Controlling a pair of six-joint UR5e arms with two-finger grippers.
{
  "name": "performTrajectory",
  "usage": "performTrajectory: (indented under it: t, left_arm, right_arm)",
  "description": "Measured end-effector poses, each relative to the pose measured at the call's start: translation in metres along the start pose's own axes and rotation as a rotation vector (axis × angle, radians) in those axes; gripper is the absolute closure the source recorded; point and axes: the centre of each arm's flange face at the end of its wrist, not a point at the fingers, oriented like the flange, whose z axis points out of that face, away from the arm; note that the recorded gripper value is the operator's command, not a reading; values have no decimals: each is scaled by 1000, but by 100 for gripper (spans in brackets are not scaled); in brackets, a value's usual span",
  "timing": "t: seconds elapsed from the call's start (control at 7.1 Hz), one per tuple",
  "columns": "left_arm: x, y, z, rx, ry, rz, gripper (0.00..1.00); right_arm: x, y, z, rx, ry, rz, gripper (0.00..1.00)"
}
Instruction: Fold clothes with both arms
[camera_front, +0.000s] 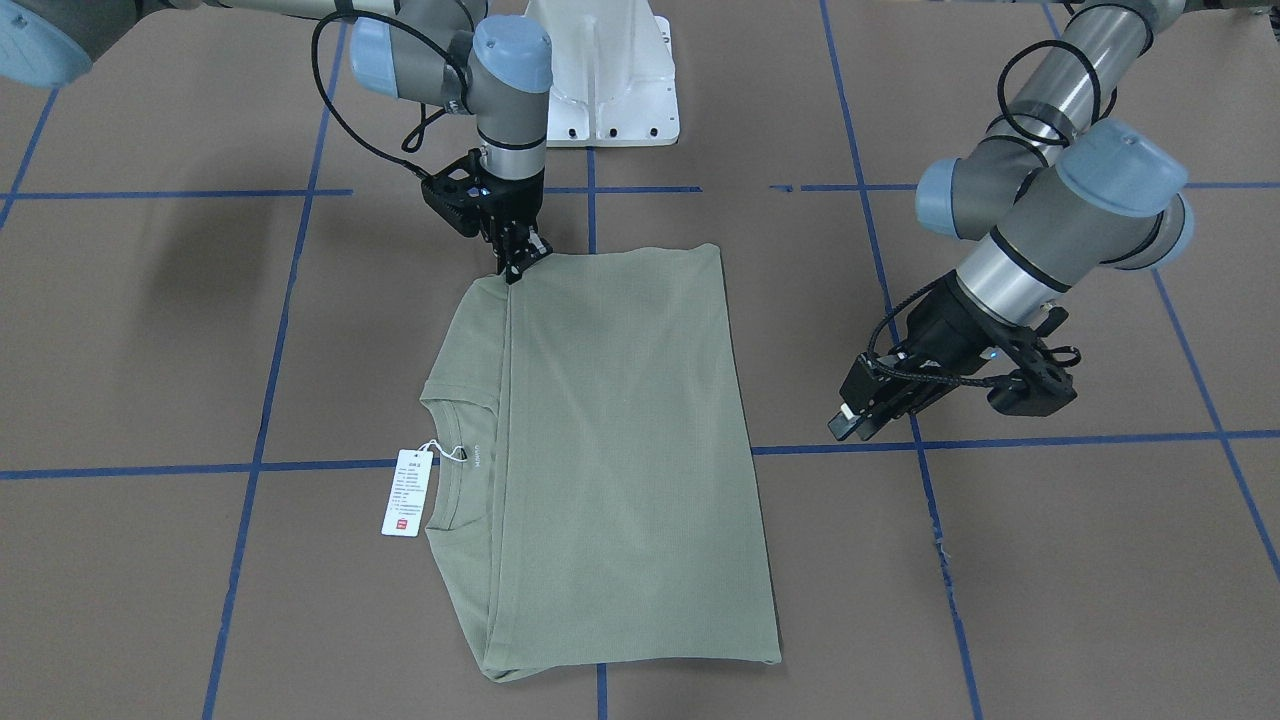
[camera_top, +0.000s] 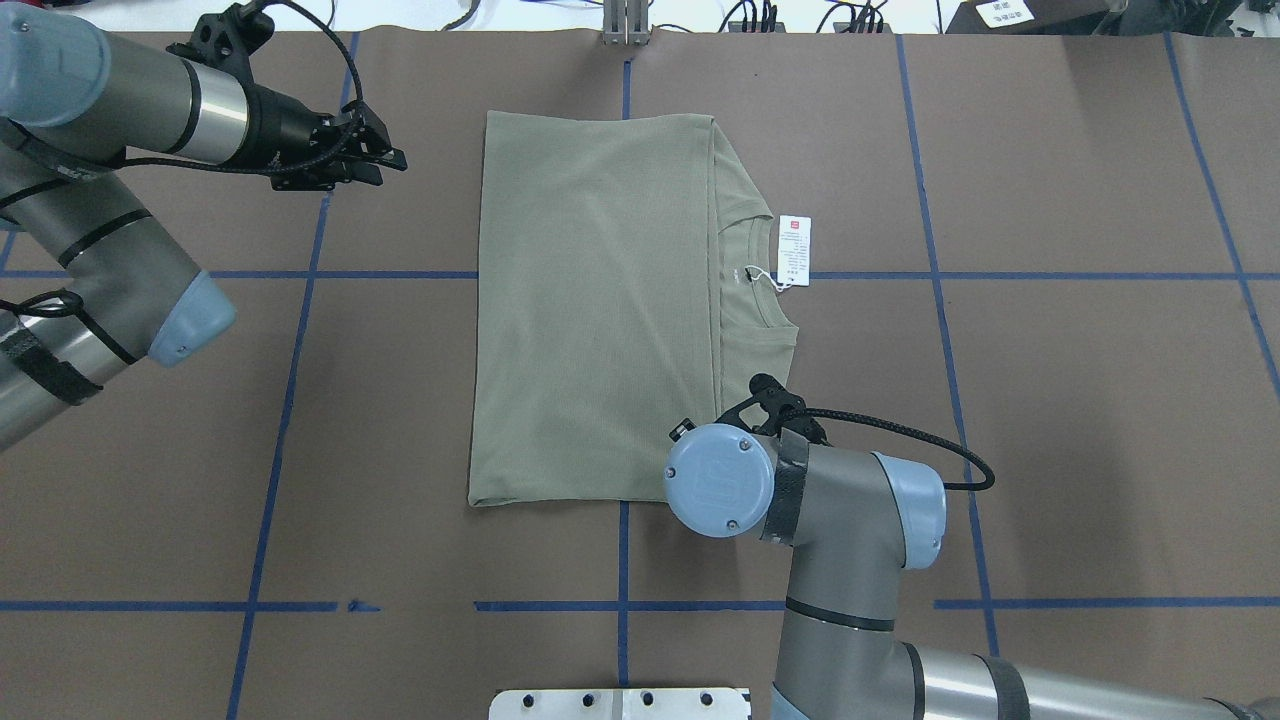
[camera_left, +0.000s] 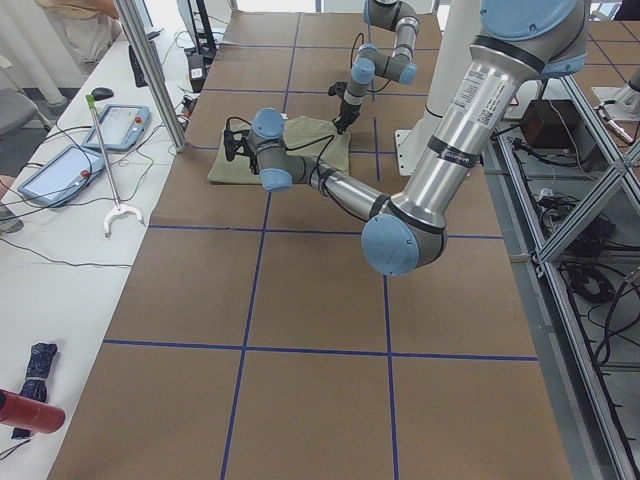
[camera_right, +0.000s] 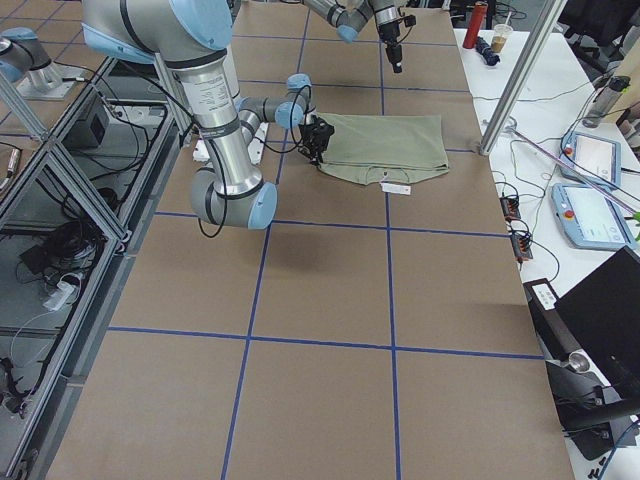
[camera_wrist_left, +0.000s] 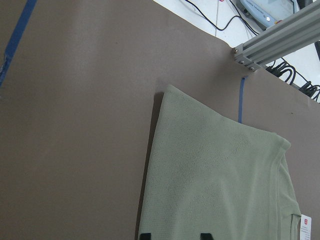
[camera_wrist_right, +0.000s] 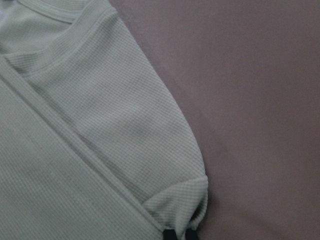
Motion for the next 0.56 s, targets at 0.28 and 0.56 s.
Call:
performTrajectory:
  t: [0.28, 0.56]
  left_arm:
    - [-1, 1, 0, 0, -2, -6, 56]
    - [3, 23, -3, -11, 14, -92, 56]
  right_arm:
    - [-2, 0, -10, -12, -13, 0, 100]
    - [-1, -6, -27, -30, -35, 5, 100]
